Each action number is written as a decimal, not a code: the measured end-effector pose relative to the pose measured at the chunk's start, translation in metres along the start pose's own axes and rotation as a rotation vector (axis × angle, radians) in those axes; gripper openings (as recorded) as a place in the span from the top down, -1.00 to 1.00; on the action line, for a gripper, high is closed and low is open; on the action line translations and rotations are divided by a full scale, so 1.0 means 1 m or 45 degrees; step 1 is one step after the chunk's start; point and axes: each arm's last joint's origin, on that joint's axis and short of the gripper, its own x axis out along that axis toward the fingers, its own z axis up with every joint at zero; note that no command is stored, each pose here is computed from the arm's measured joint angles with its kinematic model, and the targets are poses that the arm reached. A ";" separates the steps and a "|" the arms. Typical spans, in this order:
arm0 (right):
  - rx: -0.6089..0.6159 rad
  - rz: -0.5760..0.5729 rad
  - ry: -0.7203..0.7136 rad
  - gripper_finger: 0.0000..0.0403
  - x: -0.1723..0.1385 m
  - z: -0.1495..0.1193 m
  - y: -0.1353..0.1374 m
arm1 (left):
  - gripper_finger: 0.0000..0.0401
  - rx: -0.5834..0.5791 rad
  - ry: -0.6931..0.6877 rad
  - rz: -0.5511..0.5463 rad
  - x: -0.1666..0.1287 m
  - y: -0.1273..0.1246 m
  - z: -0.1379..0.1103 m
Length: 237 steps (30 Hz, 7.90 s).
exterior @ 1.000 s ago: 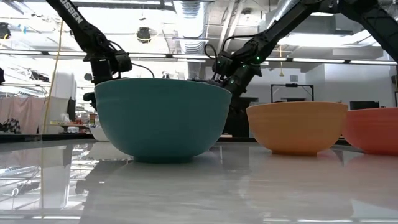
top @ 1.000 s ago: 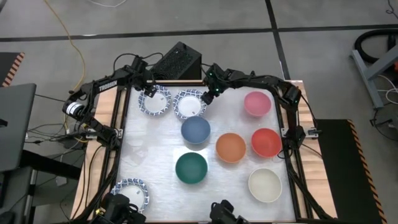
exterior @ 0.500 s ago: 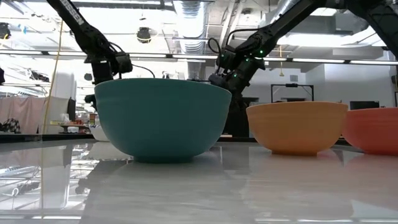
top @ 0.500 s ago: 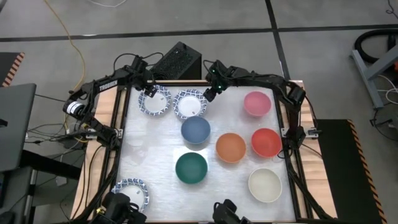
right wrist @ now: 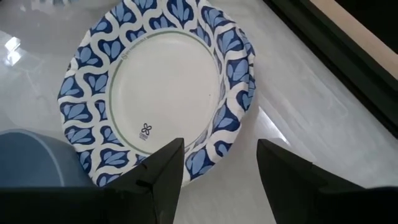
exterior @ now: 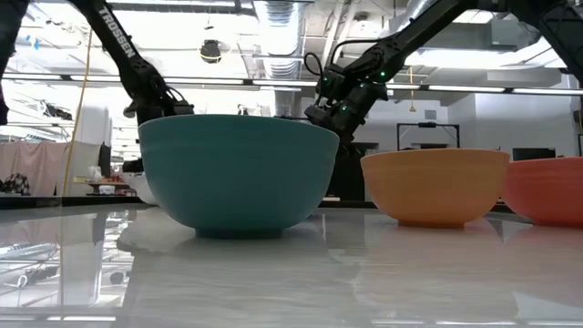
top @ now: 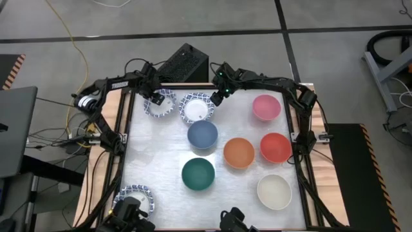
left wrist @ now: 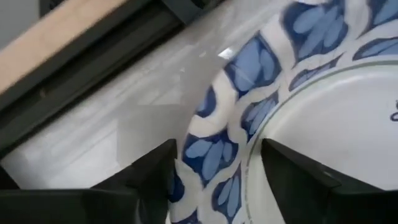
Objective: Nest bowls inside each other
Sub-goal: Stack the white bowl on top of the other white bowl
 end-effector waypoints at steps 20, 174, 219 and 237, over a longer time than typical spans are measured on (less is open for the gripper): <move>0.100 0.001 -0.012 -0.11 0.000 0.001 0.000 | 0.99 -0.110 -0.007 -0.069 -0.024 -0.002 -0.004; 0.329 0.191 0.149 0.98 0.004 0.059 -0.023 | -0.44 0.306 -0.851 -0.107 -0.170 -0.053 -0.010; 0.271 0.236 0.231 0.09 0.000 0.056 -0.044 | -0.44 0.300 -0.822 -0.179 -0.170 -0.054 -0.014; -0.026 0.138 0.371 0.91 -0.011 0.035 0.001 | -0.44 0.282 -0.881 -0.147 -0.184 -0.052 -0.020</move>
